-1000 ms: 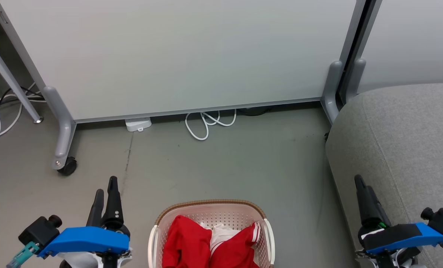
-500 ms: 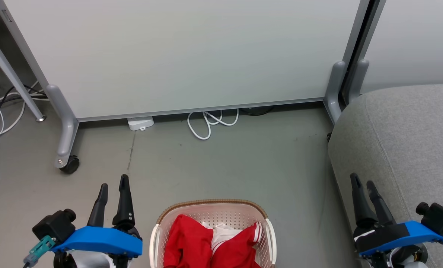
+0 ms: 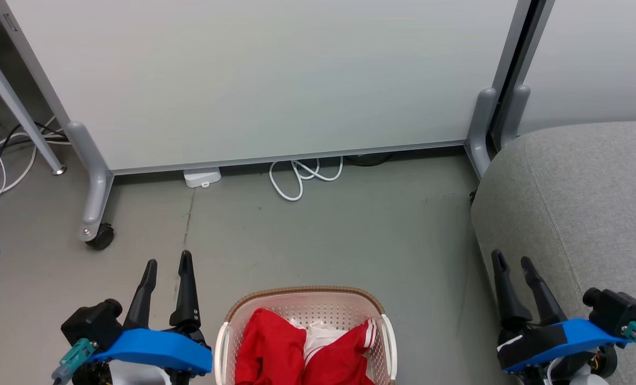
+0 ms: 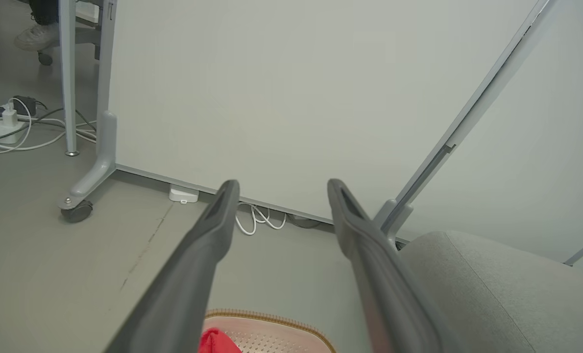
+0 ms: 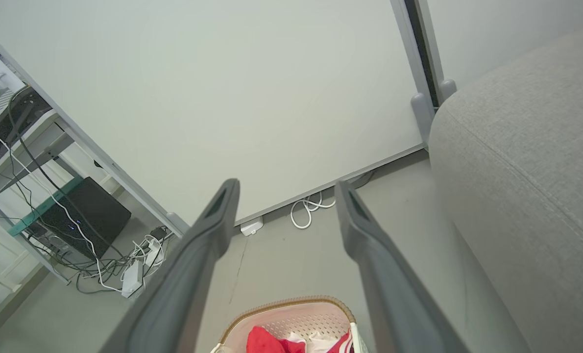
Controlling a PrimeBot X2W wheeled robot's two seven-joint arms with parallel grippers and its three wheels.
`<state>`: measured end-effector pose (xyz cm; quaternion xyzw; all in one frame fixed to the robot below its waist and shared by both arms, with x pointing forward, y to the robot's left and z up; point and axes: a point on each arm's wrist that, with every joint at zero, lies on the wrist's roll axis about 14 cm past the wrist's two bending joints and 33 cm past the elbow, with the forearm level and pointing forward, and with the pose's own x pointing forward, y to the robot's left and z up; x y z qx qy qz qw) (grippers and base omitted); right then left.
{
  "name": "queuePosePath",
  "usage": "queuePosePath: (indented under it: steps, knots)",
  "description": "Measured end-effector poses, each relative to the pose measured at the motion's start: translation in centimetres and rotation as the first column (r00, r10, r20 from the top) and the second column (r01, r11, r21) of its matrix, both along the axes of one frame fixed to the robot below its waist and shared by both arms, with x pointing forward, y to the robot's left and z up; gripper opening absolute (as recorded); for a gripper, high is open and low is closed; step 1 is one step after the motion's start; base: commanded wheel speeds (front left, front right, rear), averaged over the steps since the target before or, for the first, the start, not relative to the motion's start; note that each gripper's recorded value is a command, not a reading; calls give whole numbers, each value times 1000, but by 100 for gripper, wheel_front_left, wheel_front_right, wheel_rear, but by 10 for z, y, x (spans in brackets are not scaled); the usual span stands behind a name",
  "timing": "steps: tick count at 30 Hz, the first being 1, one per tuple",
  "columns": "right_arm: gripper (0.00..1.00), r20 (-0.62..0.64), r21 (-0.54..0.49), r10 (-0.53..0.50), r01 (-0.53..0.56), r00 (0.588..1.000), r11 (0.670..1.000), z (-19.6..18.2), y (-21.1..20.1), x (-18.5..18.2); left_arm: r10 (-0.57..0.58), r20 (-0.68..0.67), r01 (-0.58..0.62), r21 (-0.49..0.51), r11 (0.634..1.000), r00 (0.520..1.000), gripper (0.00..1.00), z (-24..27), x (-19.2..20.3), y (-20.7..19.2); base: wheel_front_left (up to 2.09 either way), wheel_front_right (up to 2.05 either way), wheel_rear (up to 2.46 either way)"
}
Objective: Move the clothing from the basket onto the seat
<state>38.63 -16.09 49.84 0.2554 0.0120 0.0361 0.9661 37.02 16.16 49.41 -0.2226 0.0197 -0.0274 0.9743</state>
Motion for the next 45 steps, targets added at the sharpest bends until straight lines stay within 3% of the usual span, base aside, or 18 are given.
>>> queuePosePath:
  steps: [17, 45]
  knots:
    - [100, 25, -169, 24, -20, 999, 985, 3, 3, 1, -17, 8, 16, 133, 991, 1000, 100, -7, -5, -4, 0, 0, 0]
    - [100, 56, -412, 68, -39, 996, 910, 8, 7, -1, -58, 36, 47, 256, 966, 998, 100, -11, -10, -12, 0, 0, 0]
